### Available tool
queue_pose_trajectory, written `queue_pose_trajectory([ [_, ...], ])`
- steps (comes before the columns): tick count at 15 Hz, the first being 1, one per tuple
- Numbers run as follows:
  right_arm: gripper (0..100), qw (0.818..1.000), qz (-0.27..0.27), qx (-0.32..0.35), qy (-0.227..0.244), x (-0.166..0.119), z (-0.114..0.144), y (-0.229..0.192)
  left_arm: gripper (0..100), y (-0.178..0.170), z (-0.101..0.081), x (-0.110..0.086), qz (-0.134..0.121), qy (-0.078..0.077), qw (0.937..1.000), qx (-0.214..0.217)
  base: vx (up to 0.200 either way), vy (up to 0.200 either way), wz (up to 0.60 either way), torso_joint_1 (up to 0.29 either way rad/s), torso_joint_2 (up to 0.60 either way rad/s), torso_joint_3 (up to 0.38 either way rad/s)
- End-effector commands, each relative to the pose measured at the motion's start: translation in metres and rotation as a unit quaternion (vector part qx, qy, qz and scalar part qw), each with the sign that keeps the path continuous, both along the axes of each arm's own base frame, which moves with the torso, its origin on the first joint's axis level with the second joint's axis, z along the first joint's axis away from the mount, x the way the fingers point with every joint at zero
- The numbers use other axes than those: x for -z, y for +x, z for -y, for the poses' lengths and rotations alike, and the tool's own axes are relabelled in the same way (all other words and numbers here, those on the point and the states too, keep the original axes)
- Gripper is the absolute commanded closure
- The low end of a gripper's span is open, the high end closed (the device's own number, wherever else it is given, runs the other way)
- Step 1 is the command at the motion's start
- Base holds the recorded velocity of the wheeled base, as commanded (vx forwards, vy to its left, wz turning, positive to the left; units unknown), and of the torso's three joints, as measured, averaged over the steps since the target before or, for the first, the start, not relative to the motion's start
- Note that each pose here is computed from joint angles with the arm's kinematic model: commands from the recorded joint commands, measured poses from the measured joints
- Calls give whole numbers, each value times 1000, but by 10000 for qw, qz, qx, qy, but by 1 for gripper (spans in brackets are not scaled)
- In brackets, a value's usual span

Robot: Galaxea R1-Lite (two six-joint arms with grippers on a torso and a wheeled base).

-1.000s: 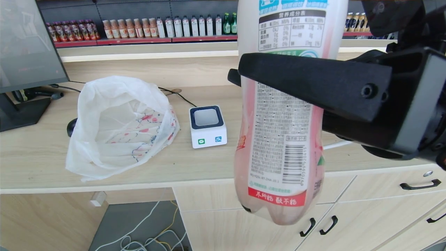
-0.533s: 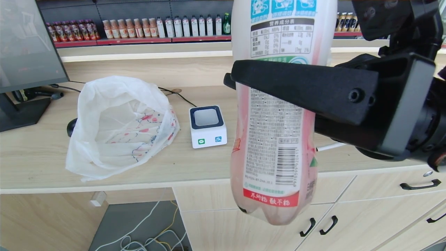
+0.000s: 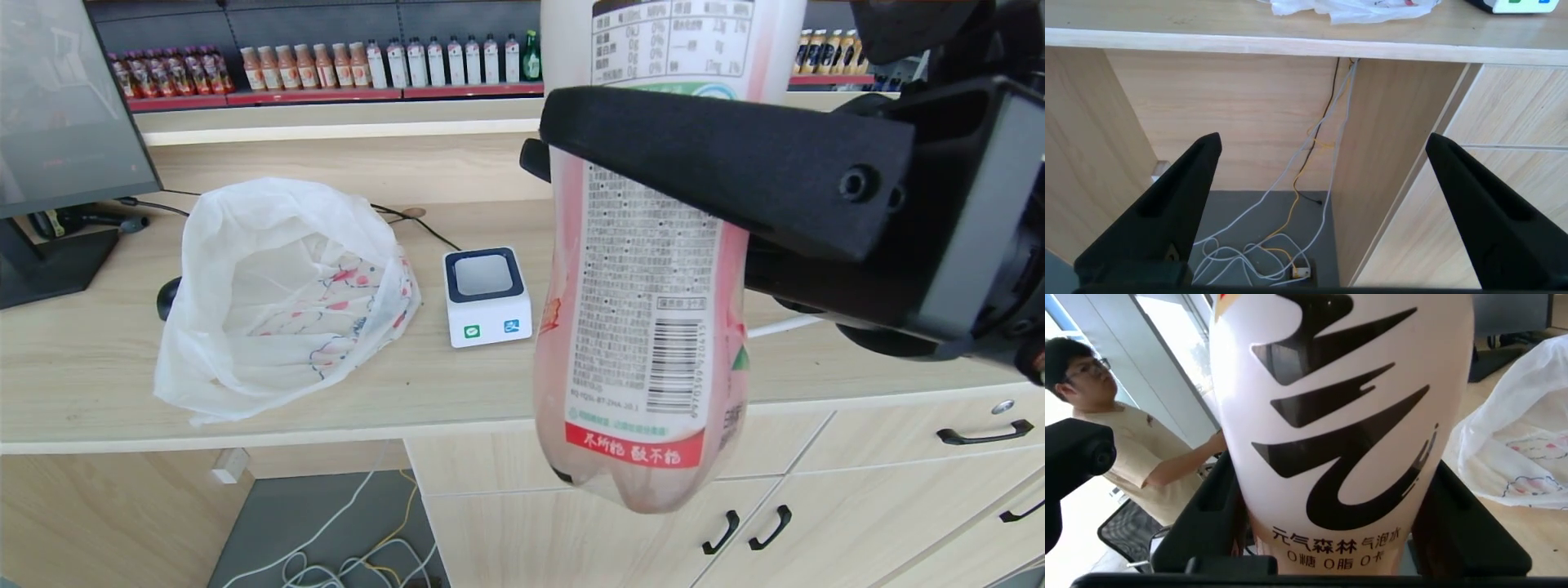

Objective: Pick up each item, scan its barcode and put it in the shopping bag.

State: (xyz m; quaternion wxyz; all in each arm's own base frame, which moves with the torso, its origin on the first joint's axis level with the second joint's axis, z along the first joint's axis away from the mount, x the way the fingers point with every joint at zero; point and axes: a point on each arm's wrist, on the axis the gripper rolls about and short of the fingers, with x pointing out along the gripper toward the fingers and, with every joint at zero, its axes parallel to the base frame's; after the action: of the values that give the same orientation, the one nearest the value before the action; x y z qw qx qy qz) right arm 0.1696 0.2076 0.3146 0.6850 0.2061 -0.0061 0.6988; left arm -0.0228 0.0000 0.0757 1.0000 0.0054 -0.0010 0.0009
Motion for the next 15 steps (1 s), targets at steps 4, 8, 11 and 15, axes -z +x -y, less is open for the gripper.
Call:
queue_pose_trajectory([
  [4, 100, 9990, 185, 363, 158, -5, 6, -4, 0, 0, 0, 0, 6, -1, 10000, -7, 0, 0, 0, 0, 0, 0],
  [8, 100, 9934, 196, 1075, 350, -8, 15, -7, 0, 0, 0, 0, 6, -1, 10000, -7, 0, 0, 0, 0, 0, 0],
  [11, 100, 9833, 514, 1739, 169, 4, 26, -8, 0, 0, 0, 0, 6, -1, 10000, -7, 0, 0, 0, 0, 0, 0],
  [15, 100, 9580, 723, 2724, -526, 46, 42, -18, 0, 0, 0, 0, -2, -1, 10000, -7, 0, 0, 0, 0, 0, 0],
])
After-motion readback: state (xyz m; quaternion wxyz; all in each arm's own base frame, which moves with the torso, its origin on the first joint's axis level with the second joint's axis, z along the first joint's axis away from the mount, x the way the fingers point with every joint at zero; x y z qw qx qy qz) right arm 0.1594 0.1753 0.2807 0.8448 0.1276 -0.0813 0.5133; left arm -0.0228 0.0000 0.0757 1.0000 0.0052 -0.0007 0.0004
